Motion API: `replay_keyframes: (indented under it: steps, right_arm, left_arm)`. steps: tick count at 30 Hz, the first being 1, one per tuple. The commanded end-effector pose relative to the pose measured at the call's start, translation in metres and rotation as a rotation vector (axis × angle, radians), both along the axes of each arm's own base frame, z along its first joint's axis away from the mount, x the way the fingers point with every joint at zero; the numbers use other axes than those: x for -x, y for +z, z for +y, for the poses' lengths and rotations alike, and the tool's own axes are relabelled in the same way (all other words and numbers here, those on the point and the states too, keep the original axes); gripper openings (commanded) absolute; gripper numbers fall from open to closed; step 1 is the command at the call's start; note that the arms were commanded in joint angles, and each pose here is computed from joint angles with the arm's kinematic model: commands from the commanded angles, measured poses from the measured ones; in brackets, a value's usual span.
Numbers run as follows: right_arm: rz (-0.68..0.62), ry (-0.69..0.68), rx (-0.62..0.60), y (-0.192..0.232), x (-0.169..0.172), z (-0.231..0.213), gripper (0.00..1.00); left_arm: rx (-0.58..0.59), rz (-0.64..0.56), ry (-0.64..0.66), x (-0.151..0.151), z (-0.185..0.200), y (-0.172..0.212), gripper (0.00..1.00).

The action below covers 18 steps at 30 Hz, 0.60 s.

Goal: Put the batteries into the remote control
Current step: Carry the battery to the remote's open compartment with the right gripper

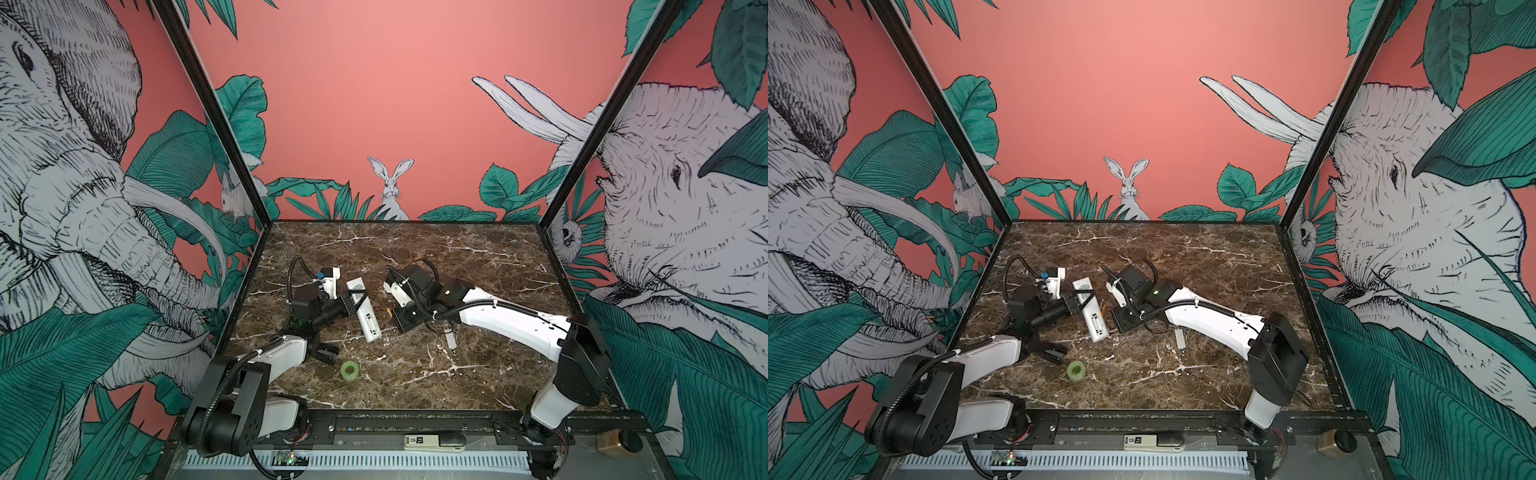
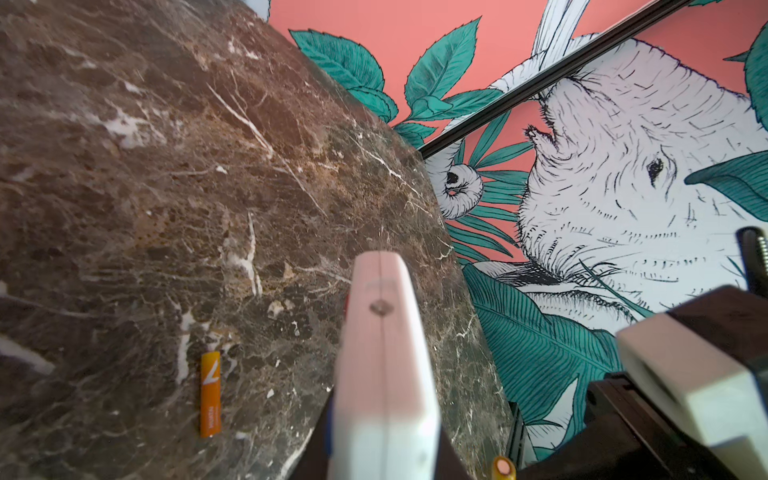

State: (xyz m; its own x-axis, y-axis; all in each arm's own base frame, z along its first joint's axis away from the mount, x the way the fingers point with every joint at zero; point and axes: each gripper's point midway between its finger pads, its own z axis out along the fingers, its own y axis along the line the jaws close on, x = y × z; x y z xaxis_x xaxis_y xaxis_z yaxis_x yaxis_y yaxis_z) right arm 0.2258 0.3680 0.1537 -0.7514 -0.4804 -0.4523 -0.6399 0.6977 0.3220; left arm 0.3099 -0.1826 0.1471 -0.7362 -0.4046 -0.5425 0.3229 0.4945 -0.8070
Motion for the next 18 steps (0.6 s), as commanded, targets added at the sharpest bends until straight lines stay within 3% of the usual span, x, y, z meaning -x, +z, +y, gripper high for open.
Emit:
replay_keyframes:
  steps: [1, 18]
  right_arm:
    - [0.023, 0.045, -0.005, 0.001, 0.009, 0.012, 0.01]
    - [0.102, 0.072, 0.051, -0.022, 0.015, 0.017, 0.00]
  left_arm:
    - [0.036, -0.014, 0.041, -0.005, 0.001, 0.005, 0.00]
    - [0.099, 0.002, 0.056, -0.007, -0.010, 0.002, 0.00]
